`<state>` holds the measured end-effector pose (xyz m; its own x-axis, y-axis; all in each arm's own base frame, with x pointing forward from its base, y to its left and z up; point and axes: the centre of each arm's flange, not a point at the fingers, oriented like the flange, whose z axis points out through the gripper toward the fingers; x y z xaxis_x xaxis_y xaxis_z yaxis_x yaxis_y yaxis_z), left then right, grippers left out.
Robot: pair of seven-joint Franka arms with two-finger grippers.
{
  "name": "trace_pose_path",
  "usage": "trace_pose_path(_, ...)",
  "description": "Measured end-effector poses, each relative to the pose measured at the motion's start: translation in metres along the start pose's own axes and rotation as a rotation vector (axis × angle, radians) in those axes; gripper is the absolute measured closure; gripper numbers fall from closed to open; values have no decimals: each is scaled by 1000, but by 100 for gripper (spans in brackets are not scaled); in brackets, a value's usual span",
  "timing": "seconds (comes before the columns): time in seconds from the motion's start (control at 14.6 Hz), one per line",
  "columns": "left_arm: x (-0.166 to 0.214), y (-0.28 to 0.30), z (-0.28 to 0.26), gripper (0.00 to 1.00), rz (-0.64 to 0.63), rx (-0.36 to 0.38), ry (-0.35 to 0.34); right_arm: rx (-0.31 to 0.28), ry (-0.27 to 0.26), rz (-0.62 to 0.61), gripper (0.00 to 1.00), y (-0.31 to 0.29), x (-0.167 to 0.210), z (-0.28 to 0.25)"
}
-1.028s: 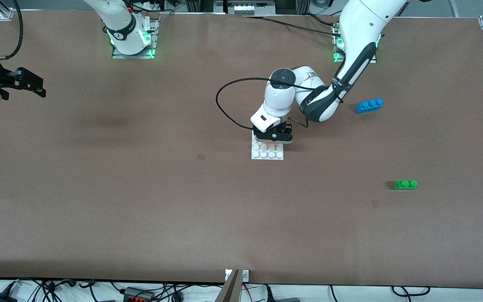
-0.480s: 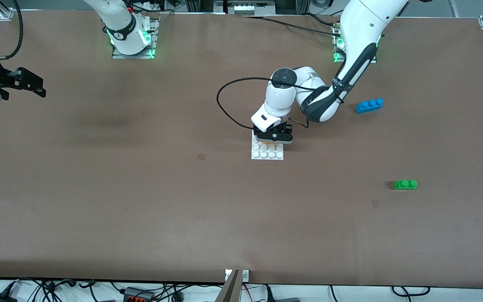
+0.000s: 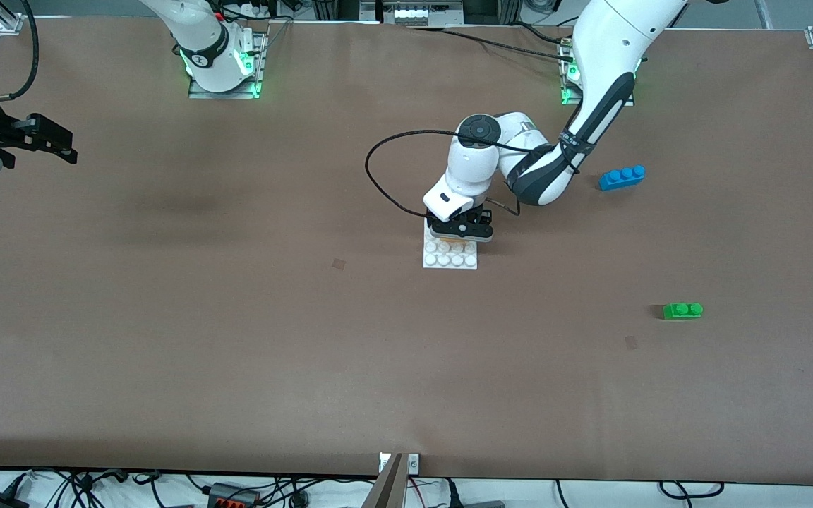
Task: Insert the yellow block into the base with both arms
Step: 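Lower and press the yellow brick onto the base plate studs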
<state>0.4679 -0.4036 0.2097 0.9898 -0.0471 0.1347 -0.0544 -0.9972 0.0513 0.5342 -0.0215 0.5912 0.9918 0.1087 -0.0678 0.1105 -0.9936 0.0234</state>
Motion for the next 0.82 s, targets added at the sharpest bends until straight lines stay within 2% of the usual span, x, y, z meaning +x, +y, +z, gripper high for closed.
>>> trace_pose_path(0.69, -2, -1, -1, 32, -2, -4, -10, 0, 0, 0, 0, 0, 0, 0)
trace_pose_path(0.82, -10, -4, 6, 32, 6, 24, -37, 0, 0, 0, 0, 0, 0, 0)
